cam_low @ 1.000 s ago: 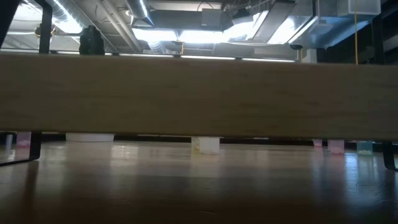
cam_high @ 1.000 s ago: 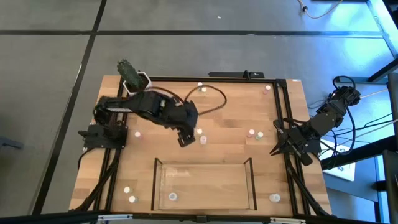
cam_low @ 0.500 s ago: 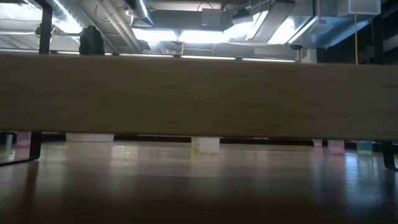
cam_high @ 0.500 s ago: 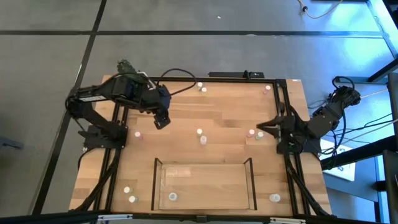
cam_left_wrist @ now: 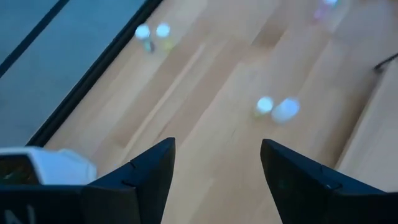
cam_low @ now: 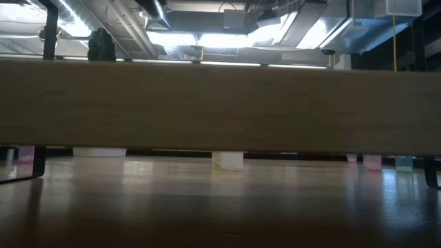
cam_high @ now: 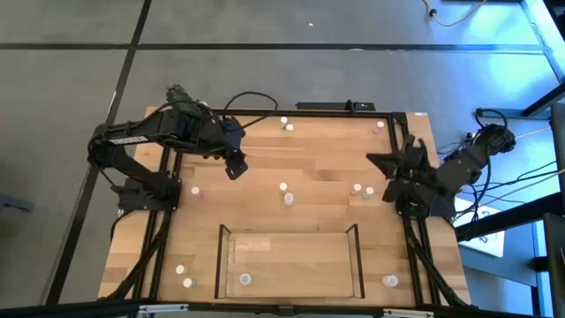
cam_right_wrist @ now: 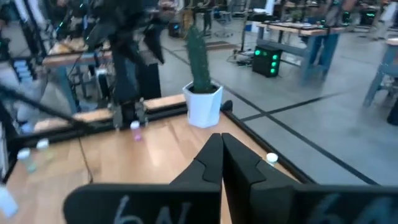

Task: Pick and place medicine bottles onto shelf by color
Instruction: Put the bottom right pink pill bottle on the shelf

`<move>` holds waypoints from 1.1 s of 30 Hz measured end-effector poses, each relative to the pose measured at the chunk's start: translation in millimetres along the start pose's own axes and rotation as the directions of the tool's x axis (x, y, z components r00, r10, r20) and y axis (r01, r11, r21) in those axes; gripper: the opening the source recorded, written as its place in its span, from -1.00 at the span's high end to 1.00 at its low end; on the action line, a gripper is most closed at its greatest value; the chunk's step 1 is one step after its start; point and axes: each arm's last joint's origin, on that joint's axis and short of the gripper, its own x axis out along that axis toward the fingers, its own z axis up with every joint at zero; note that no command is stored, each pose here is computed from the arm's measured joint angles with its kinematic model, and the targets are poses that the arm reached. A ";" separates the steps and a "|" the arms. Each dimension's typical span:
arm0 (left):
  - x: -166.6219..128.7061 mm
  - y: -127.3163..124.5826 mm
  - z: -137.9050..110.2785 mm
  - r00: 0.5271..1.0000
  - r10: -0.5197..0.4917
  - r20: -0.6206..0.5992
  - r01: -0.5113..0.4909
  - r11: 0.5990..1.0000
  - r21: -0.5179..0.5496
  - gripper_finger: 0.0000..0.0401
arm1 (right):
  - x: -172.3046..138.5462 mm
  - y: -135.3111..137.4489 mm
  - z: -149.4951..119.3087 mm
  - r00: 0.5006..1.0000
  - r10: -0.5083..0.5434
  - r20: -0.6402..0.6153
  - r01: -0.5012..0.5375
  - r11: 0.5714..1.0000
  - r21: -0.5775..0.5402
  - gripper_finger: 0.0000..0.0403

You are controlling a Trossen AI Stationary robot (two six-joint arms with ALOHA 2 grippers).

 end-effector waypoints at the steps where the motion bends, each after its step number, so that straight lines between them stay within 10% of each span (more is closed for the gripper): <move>1: 0.0 -1.0 1.8 1.000 -0.010 0.018 0.011 1.000 -0.015 -0.15 | -0.8 -2.9 5.6 1.000 0.006 -0.003 -0.006 1.000 0.004 0.99; 8: 0.1 -3.1 9.6 0.995 -0.031 0.092 0.036 0.998 -0.053 -0.15 | -2.1 -21.1 22.7 0.971 0.040 -0.236 -0.032 0.999 0.037 0.99; 16: 0.1 -2.5 10.6 0.993 0.000 0.114 0.007 0.998 -0.065 -0.15 | 10.4 -23.9 11.9 0.799 -0.041 -0.600 0.039 0.999 -0.015 0.99; 33: 0.3 -2.6 10.4 0.994 0.003 0.113 0.004 0.998 -0.065 -0.15 | 30.4 -22.4 6.4 0.722 -0.036 -0.691 0.029 0.999 -0.022 0.42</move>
